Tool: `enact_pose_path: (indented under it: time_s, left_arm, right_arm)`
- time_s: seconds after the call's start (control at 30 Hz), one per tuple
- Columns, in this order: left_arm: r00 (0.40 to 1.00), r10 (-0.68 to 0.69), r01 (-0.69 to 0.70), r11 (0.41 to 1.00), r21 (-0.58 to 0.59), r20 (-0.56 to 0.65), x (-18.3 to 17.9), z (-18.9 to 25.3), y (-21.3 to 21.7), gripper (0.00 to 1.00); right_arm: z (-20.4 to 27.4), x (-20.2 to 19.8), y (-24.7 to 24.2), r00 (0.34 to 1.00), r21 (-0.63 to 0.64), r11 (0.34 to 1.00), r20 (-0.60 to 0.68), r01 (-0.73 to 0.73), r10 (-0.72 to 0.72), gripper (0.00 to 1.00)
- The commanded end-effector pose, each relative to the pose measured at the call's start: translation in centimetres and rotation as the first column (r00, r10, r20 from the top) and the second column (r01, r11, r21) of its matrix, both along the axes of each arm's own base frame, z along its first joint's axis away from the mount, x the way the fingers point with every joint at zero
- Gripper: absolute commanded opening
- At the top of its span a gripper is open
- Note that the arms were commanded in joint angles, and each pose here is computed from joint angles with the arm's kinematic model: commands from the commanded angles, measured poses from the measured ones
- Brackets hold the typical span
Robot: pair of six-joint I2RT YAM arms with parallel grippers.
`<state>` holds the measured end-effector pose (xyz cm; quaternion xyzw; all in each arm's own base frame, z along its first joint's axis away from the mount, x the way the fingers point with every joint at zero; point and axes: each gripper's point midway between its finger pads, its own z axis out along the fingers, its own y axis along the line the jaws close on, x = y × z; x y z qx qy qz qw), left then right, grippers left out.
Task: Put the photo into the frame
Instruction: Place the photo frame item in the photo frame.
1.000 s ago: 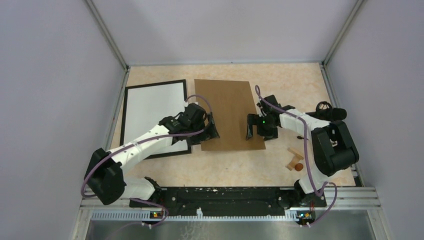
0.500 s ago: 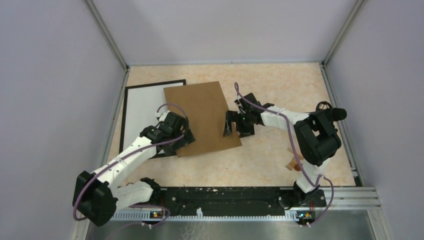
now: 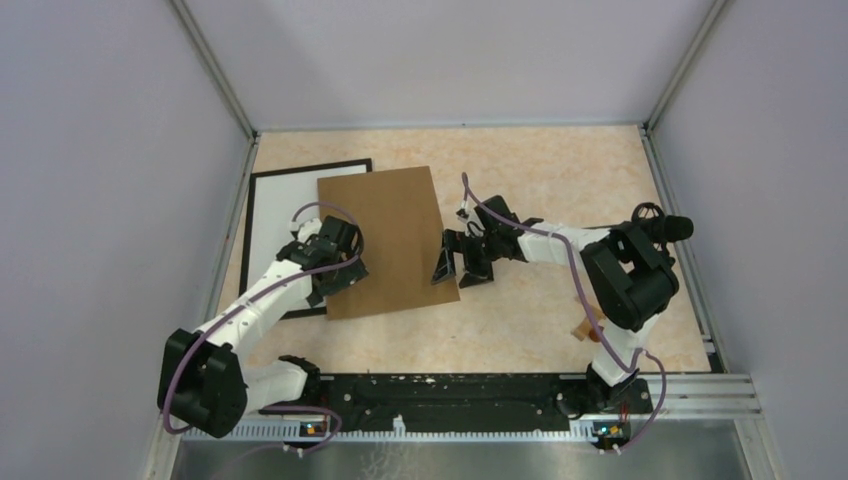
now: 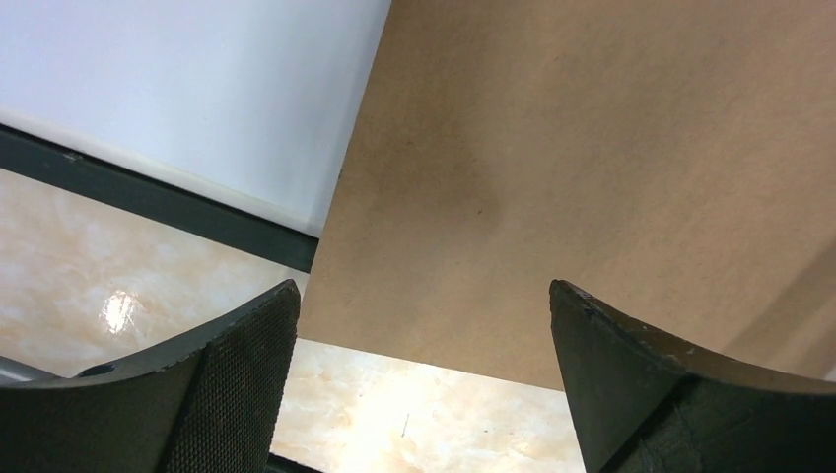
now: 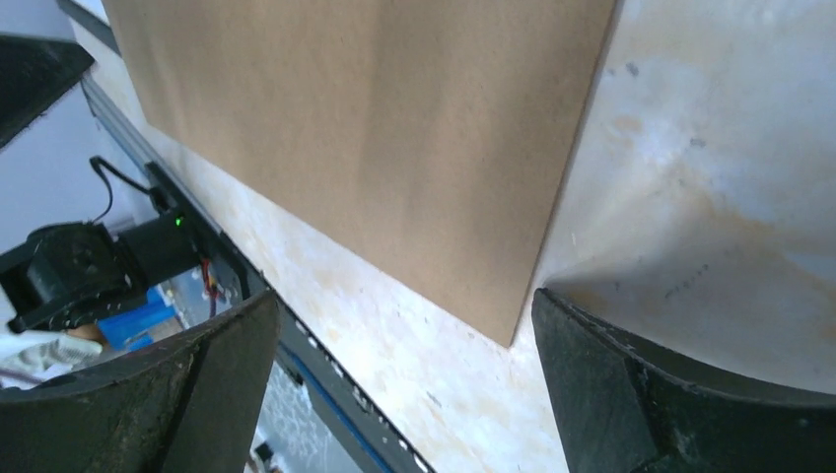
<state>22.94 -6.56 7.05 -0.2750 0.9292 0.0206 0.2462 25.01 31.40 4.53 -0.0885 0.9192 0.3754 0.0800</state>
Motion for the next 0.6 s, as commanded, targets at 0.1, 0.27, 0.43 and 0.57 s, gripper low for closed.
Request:
enact_pose_path:
  time_s: [0.1,0.27,0.43,0.57]
  left_arm:
    - [0.985,-0.107,0.123,0.986,-0.116,0.137,2.7,4.8,-2.9,0.99]
    - [0.984,-0.093,0.122,0.975,-0.187,0.154,4.3,2.8,-4.1,0.99]
    - [0.995,-0.025,0.042,0.982,-0.182,0.095,4.4,-0.9,-2.1,0.98]
    - [0.998,0.03,-0.02,0.985,-0.171,0.059,3.5,-3.2,-0.1,0.98]
  right_arm:
    - [-1.7,0.3,-4.4,0.999,-0.063,0.998,-0.039,0.011,-0.013,0.99]
    - [-2.3,1.7,-4.0,0.999,-0.029,0.999,-0.032,0.022,-0.023,0.99]
    - [-2.9,3.1,-3.1,0.999,0.018,0.999,-0.016,0.039,-0.039,0.99]
    - [-2.7,4.6,-2.9,0.998,0.052,0.996,-0.003,0.066,-0.066,0.98]
